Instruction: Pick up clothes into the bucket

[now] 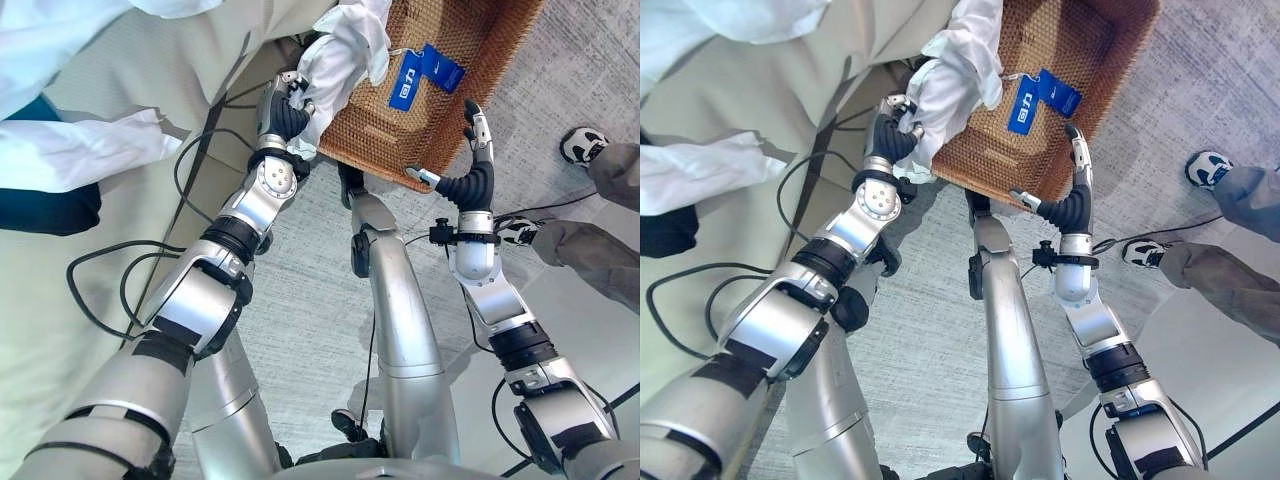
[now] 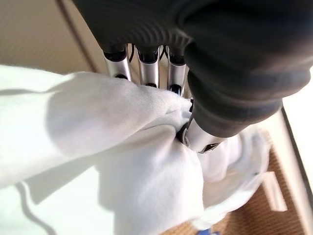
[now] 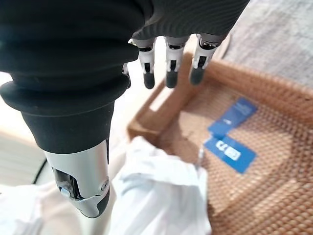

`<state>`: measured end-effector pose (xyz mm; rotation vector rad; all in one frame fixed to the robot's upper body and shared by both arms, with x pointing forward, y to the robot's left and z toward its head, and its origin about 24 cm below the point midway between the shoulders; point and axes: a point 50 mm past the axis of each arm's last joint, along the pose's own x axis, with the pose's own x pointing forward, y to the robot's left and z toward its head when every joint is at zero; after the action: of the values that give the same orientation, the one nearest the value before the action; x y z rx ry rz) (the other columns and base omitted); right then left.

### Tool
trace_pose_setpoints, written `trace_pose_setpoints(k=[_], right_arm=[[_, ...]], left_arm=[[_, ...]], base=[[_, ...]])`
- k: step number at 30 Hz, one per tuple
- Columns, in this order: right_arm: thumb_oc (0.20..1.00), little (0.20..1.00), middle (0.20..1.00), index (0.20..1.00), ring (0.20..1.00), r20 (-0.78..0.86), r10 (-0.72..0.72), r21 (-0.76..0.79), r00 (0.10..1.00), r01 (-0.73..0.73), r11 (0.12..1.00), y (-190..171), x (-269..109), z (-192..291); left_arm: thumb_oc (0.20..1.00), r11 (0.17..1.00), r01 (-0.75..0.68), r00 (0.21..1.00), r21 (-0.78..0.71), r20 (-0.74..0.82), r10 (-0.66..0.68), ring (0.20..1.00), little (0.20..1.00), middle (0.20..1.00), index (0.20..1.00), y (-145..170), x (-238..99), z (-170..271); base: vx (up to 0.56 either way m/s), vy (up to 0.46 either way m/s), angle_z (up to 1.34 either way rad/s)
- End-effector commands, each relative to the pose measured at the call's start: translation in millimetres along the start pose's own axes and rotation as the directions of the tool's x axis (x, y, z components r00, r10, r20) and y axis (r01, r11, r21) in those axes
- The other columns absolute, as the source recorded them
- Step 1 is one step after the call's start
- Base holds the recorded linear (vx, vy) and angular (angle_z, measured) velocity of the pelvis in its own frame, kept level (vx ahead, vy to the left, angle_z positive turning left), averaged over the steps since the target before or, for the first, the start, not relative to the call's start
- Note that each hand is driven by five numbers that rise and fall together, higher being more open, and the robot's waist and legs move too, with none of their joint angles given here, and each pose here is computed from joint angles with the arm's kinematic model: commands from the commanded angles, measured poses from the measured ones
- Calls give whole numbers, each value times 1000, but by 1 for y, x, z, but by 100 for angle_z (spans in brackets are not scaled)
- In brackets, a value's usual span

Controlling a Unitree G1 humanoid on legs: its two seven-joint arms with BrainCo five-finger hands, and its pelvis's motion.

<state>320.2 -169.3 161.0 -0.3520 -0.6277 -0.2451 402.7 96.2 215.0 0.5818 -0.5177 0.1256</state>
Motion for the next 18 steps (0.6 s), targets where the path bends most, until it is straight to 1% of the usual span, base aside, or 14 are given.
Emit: trace_pose_setpoints(k=[1, 6, 14, 17, 18], right_arm=[[1000, 1000, 1000, 1000, 1000, -6, 27, 15, 1000, -26, 1000, 2, -17, -3], [1000, 1000, 1000, 1000, 1000, -34, 37, -8, 999, -37, 999, 1, -19, -9], [1000, 1000, 1000, 1000, 1000, -130, 59, -43, 990, -65, 997, -1, -29, -29], [1000, 1000, 1000, 1000, 1000, -171, 86, -62, 981, -98, 993, -2, -35, -38], [1000, 1000, 1000, 1000, 1000, -171, 87, -61, 981, -98, 993, -2, -35, -38]], left_arm=[[200, 995, 24, 999, -100, 36, -20, 200, 200, 200, 200, -18, -23, -4], [200, 987, 38, 998, -158, 63, -29, 200, 200, 200, 200, -19, -36, -3], [200, 964, 75, 996, -253, 66, -60, 200, 200, 200, 200, -23, -60, -9], [200, 940, 105, 992, -325, 96, -78, 200, 200, 200, 200, -21, -72, -7], [200, 940, 105, 992, -325, 95, -78, 200, 200, 200, 200, -21, -72, -7]], base=[[-51, -2, 12], [-35, -8, 10], [24, -13, 7], [-28, -11, 1], [48, -14, 4]])
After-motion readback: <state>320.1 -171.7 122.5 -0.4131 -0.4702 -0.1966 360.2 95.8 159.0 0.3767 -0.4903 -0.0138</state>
